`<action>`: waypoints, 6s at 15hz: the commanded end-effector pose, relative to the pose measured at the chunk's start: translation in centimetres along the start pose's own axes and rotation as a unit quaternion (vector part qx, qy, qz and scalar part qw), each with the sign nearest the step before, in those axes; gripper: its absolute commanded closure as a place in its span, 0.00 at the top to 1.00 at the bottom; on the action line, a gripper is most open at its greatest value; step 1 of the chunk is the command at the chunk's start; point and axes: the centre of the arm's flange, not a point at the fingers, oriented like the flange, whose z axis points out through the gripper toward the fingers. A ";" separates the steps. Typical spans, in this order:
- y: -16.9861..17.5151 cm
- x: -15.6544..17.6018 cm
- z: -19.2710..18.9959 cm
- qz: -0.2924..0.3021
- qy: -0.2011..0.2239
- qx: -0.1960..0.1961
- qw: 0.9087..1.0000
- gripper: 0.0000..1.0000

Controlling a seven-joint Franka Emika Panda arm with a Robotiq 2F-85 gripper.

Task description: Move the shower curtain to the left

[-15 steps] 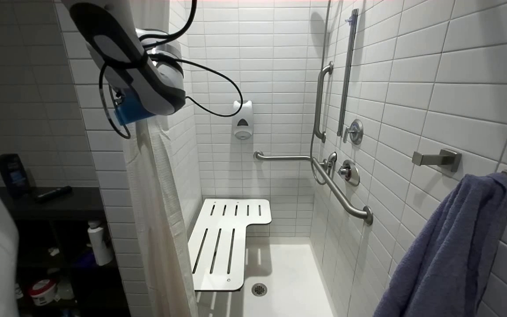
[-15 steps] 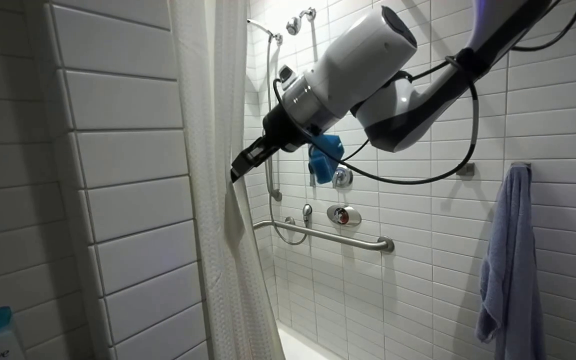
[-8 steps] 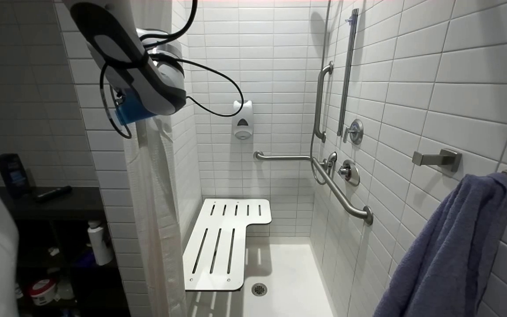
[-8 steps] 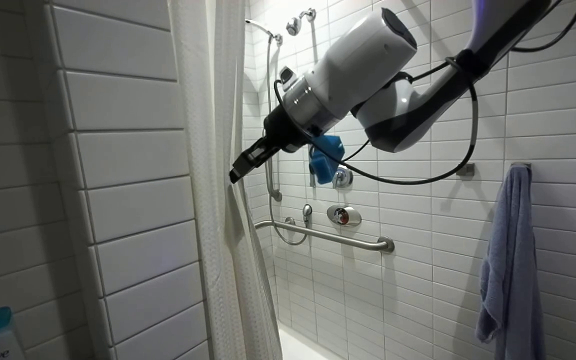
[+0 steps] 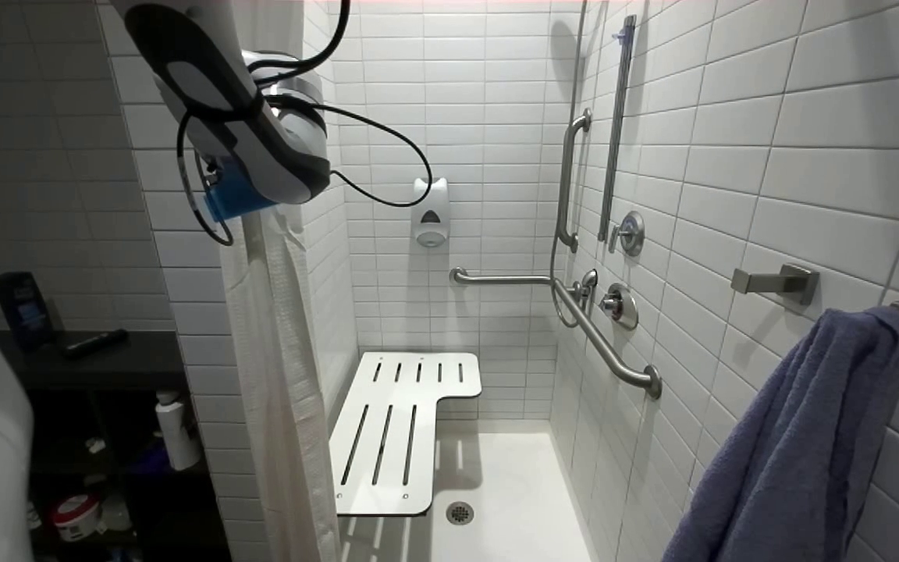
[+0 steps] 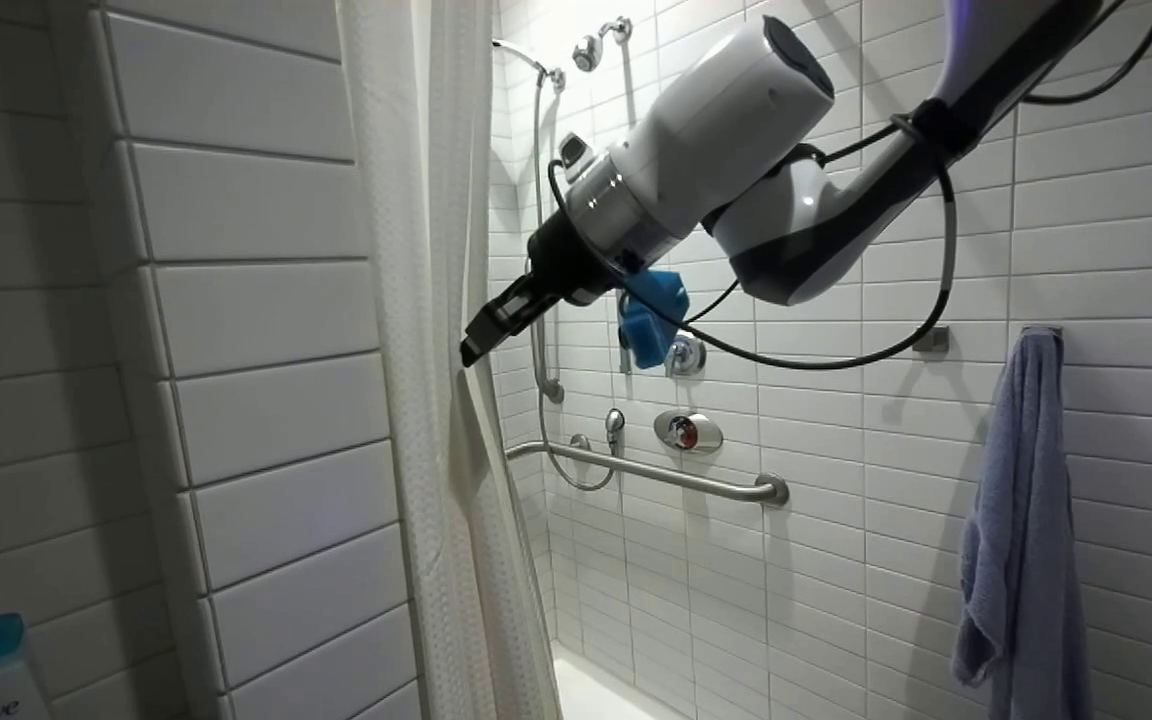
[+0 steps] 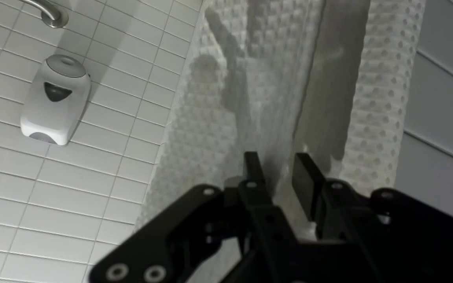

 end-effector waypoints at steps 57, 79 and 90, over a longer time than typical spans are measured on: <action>-4.6 -1.9 1.7 -0.025 -0.018 0.064 0.997 0.29; -1.7 0.9 2.7 -0.063 0.002 0.001 0.998 1.00; -1.6 0.8 2.8 -0.060 0.000 0.002 0.998 1.00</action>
